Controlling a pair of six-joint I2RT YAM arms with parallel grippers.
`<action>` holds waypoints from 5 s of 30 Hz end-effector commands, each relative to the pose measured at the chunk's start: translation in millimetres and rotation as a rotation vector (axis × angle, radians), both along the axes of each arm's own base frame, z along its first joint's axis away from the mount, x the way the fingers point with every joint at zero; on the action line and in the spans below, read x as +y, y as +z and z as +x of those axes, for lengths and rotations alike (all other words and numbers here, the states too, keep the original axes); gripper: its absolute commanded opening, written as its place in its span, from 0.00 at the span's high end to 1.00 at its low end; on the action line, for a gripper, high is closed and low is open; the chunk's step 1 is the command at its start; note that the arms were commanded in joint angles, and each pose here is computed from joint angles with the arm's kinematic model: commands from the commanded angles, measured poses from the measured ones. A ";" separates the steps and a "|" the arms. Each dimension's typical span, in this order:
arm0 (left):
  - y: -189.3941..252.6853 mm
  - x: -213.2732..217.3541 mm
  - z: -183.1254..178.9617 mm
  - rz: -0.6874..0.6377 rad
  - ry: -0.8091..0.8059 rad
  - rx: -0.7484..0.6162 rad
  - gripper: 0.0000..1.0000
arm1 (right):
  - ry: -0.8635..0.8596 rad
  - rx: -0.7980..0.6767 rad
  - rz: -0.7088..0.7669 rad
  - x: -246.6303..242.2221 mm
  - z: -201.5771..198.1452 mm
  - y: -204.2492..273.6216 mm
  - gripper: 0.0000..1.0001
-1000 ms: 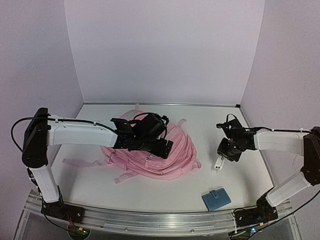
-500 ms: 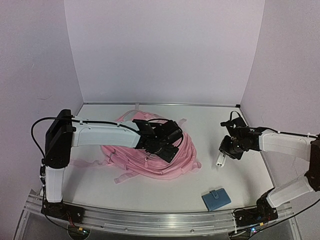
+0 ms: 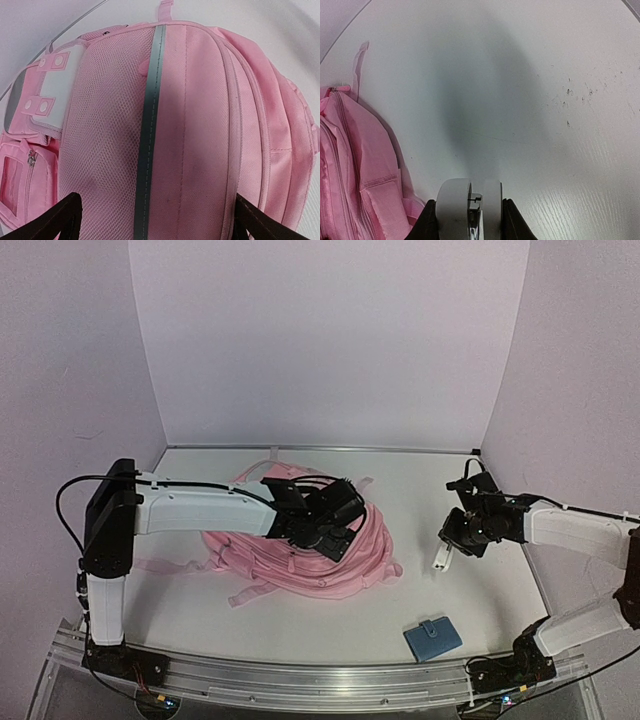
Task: Pack the student bag
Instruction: Pick up the stationery from the center of the board, then place the stationery in the student bag.
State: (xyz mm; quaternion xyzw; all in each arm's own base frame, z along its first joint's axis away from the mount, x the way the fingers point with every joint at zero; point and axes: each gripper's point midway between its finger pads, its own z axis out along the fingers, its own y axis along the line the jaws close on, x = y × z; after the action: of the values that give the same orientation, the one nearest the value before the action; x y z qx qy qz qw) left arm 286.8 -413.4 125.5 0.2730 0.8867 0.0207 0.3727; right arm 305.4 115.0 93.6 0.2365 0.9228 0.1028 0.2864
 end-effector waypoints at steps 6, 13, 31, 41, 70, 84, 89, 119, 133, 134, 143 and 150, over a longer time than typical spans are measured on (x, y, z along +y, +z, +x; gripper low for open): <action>29.5 9.5 8.9 -0.211 0.016 0.067 0.00 | 0.011 -0.029 0.023 2.6 0.8 8.1 1.00; 24.1 8.3 10.7 -0.272 0.003 0.137 0.00 | 0.015 -0.022 0.028 3.2 -1.1 5.2 1.00; 18.4 27.0 23.8 -0.327 0.048 0.186 0.01 | 0.025 -0.018 0.040 6.7 -0.5 3.5 1.00; 29.0 26.3 24.4 -0.025 -0.006 -0.043 0.67 | 0.084 -0.083 0.122 23.5 5.5 30.6 1.00; 140.1 -1.5 -10.4 -0.513 -0.133 -0.117 1.00 | 0.412 -0.238 0.596 248.2 52.7 112.3 1.00; 145.5 2.4 -8.8 -0.633 -0.079 -0.061 1.00 | 0.232 -0.182 0.666 268.0 68.3 69.7 1.00; 144.2 3.1 -10.8 -0.661 -0.083 -0.035 1.00 | 0.222 -0.177 0.689 279.6 77.8 58.9 0.78; 126.6 30.7 2.2 -0.705 0.007 0.039 1.00 | 0.436 -0.140 0.633 332.6 24.4 45.9 0.54; 118.4 54.1 11.9 -0.731 0.083 0.071 1.00 | 0.471 -0.233 0.498 324.1 25.1 55.6 0.52; 115.3 58.0 13.4 -0.732 0.093 0.076 1.00 | 0.466 -0.239 0.474 314.5 21.8 58.6 0.50; 102.0 83.2 23.6 -0.728 0.151 0.090 1.00 | 0.391 -0.131 0.148 191.7 -32.4 46.0 0.39; 95.2 92.7 26.6 -0.716 0.168 0.091 1.00 | 0.457 0.163 -0.045 120.1 -113.2 -6.3 0.40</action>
State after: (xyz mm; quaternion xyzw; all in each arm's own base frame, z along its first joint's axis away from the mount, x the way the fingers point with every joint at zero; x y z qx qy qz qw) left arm 301.9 -337.4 201.8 0.0830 0.8838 -0.2705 0.3725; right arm 246.0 290.9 136.2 0.0592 0.9293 0.2447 0.2703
